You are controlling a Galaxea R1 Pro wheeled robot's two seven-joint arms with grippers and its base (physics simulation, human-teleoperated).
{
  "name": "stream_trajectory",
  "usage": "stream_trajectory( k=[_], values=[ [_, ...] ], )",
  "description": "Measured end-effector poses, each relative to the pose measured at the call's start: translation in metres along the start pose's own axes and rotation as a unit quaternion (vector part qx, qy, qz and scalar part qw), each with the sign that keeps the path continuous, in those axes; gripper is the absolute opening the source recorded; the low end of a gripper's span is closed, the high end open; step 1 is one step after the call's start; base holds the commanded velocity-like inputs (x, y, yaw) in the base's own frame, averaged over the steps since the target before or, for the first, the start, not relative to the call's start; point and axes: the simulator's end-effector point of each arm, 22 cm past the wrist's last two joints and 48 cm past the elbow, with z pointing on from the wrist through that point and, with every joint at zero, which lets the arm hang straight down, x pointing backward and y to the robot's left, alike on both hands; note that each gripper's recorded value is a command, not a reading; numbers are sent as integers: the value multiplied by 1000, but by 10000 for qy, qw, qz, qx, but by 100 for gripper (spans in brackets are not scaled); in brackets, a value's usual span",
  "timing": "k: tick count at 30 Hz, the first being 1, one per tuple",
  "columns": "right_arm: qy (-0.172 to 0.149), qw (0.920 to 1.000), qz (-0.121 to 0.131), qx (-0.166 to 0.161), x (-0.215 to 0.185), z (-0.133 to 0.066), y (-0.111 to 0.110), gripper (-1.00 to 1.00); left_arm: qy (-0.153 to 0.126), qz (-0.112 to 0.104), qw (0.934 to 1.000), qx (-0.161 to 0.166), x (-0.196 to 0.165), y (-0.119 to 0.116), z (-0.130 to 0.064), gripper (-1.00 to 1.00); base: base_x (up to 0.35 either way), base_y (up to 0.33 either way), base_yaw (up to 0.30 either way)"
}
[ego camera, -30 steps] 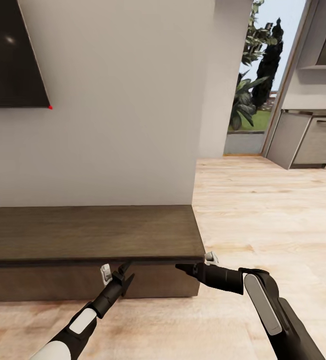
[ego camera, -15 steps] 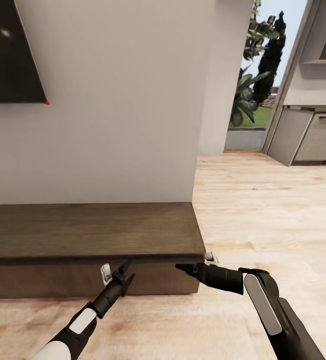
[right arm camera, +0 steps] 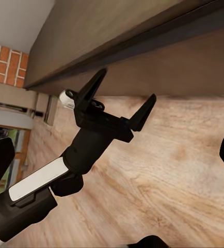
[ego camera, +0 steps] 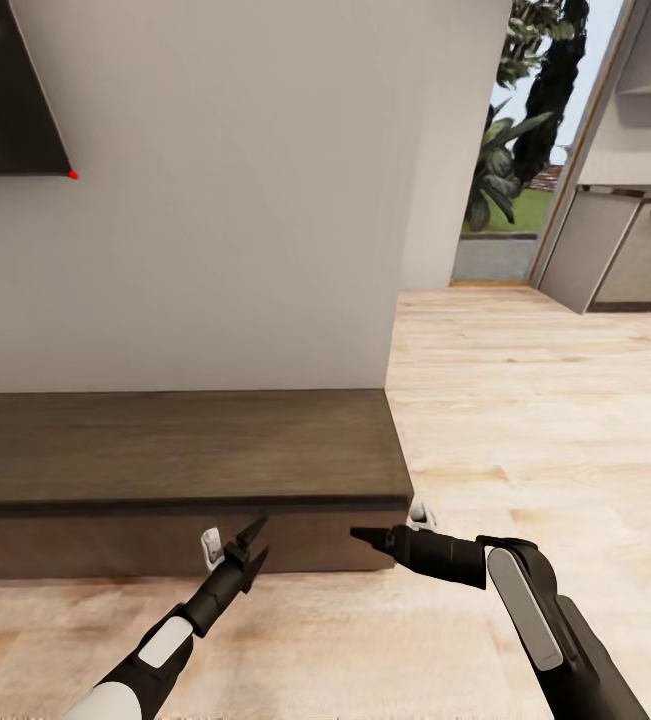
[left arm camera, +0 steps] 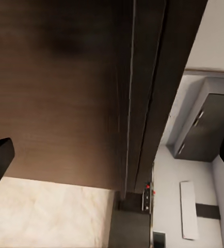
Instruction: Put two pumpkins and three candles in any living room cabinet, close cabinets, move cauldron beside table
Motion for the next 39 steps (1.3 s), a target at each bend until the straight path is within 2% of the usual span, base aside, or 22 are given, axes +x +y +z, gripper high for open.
stream_trajectory(
  k=[4,13,25,39],
  values=[
    [37,10000,70,19,3,3,-7,100,3,-47,10000,-46,1,8,-1,100,0,0,0],
    [37,10000,71,18,3,3,-7,100,-7,-46,10000,-34,0,8,-1,100,12,0,0],
    [36,10000,70,11,3,3,-7,100,-15,-41,10000,-41,-1,8,-1,100,240,0,0],
    [36,10000,74,6,3,3,-7,100,38,4,10000,-85,3,12,-3,100,11,0,0]
  ],
)
